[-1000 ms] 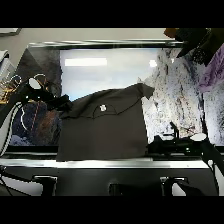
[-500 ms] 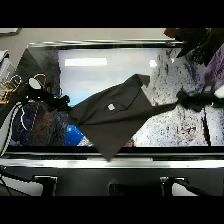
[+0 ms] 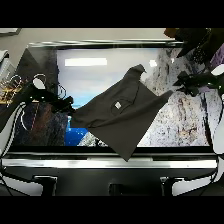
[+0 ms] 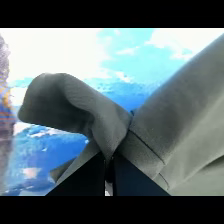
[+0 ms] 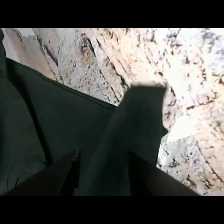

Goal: Fold the clothes and pants, and hang the long-sleeved shirts on hangers.

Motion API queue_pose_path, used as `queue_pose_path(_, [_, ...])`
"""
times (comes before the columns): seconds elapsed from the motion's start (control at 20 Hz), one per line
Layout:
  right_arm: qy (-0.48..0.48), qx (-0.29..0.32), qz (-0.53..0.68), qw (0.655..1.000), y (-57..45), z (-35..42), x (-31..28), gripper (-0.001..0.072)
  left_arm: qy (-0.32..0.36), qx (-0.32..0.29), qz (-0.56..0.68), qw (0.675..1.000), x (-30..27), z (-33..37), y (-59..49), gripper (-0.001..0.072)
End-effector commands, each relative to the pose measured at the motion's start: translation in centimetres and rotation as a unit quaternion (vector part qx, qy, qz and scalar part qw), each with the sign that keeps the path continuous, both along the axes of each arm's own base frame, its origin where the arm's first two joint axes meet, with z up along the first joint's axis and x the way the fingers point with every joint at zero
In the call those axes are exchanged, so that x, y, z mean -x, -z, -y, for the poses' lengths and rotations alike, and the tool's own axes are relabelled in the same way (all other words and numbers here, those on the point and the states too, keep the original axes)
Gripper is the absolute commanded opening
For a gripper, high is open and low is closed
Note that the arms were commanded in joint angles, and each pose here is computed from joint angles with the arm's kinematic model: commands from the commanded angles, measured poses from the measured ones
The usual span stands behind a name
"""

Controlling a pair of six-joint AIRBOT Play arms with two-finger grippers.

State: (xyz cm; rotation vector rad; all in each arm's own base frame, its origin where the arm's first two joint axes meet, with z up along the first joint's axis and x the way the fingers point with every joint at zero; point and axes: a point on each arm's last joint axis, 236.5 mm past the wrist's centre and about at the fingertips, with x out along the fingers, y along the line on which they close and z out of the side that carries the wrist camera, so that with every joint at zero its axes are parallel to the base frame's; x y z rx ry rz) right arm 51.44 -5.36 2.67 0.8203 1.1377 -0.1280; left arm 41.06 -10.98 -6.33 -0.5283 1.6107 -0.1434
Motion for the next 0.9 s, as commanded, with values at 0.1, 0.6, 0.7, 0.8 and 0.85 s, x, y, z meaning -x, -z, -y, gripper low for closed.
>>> queue_pose_path(0.1, [-0.091,-0.006,-0.067,0.994,-2.4,1.0,7.1,0.0482,-0.003,0.001,0.002,1.0,-0.2,0.0,0.0,0.002])
queue_pose_path(0.6, [-0.089,-0.175,-0.087,0.977,6.1,-16.6,26.0,0.0467,-0.002,0.001,0.0,1.0,-0.1,0.0,0.0,0.002])
queue_pose_path(0.7, [-0.096,-0.171,-0.112,0.974,8.7,-19.3,29.9,0.0467,-0.002,0.001,0.0,1.0,0.0,0.0,0.0,0.0021])
queue_pose_path(0.8, [-0.105,-0.164,-0.132,0.972,10.3,-21.1,32.2,0.0467,0.0,0.001,-0.005,1.0,0.2,0.0,0.0,0.0021])
queue_pose_path(0.85, [-0.111,-0.159,-0.139,0.971,10.8,-21.8,32.9,0.0468,0.001,0.001,-0.007,1.0,0.3,0.0,0.0,0.002])
